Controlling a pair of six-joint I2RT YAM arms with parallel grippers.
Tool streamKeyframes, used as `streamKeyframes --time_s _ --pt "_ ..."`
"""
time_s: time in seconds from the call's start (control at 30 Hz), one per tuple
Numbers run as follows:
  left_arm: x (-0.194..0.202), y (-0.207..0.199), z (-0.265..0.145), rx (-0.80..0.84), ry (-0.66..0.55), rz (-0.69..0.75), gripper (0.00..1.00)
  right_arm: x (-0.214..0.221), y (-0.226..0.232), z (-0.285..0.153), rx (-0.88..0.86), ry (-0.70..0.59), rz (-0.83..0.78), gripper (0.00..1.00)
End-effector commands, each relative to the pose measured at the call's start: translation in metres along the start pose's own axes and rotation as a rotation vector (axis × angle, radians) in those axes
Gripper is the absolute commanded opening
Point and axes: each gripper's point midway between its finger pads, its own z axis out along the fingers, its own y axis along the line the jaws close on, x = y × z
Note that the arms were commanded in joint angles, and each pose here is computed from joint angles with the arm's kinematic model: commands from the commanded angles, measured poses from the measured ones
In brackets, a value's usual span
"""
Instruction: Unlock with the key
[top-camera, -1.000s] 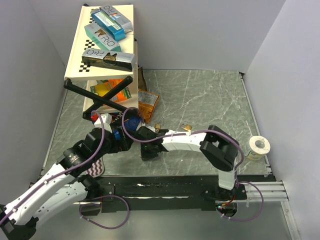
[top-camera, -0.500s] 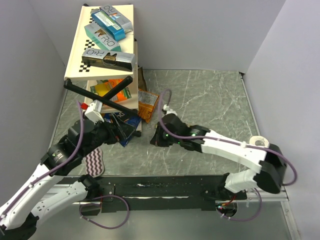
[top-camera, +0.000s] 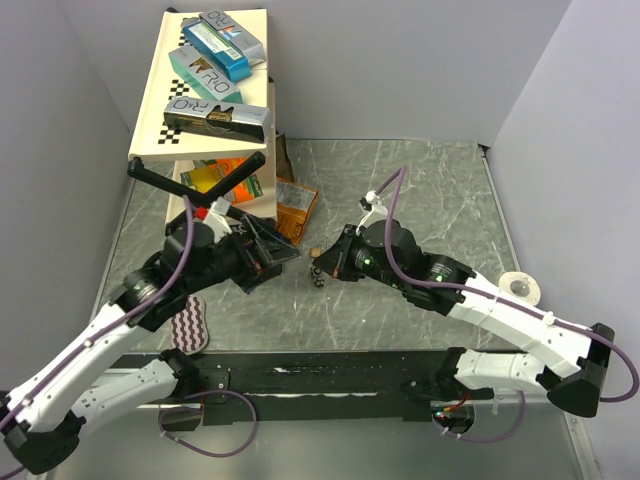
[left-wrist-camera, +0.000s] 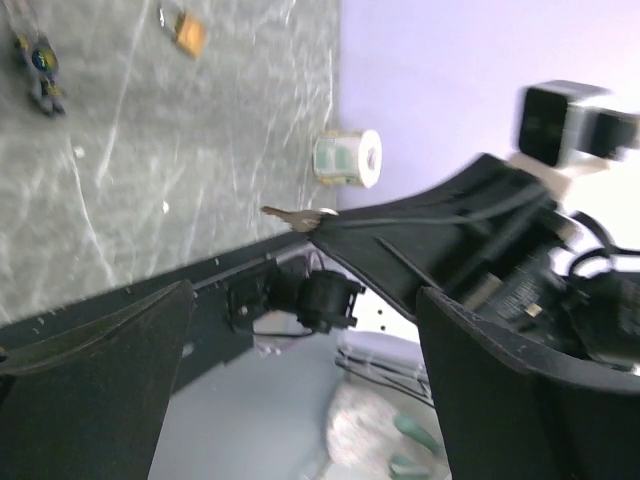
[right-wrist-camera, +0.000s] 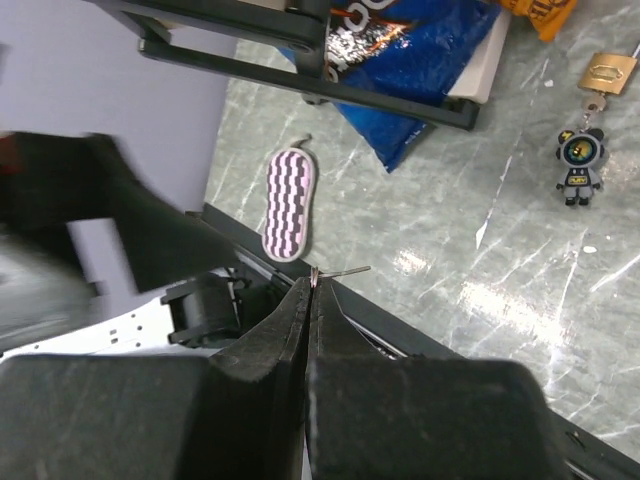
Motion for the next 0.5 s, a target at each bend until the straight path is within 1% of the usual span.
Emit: streamKeyframes --time_s 0.0,0.07,0.1,0.23,0.33,0.37,0.47 --pt "0.016 -0.008 0.009 0.060 0.098 -0.119 0.98 -0.020 0.024 -0.017 -0.093 -0.061 0.014 0.00" --pt "0.022 -0.002 0.012 0.072 0.122 -0.135 0.99 -0.020 0.025 -0.020 -0.105 -0.065 0.031 0.00" --pt "0.022 -0.007 0.014 0.101 0.118 -0.138 0.99 -0.020 0.026 -0.020 -0.112 -0.065 0.028 0.00" --pt "0.024 -0.003 0.016 0.101 0.125 -0.193 0.99 -0.021 0.036 -0.025 -0.177 -0.075 -0.013 0.00" --pt "0.029 -0.002 0.022 0.090 0.164 -0.276 0.97 -0.016 0.040 -0.024 -0.212 -0.063 -0.055 0.00" --pt "0.031 0.003 0.027 0.065 0.178 -0.324 0.96 -0.014 0.040 -0.022 -0.221 -0.062 -0.053 0.00" --pt "0.032 0.003 0.029 0.063 0.187 -0.368 0.96 -0.002 0.042 -0.020 -0.239 -0.018 -0.040 0.00"
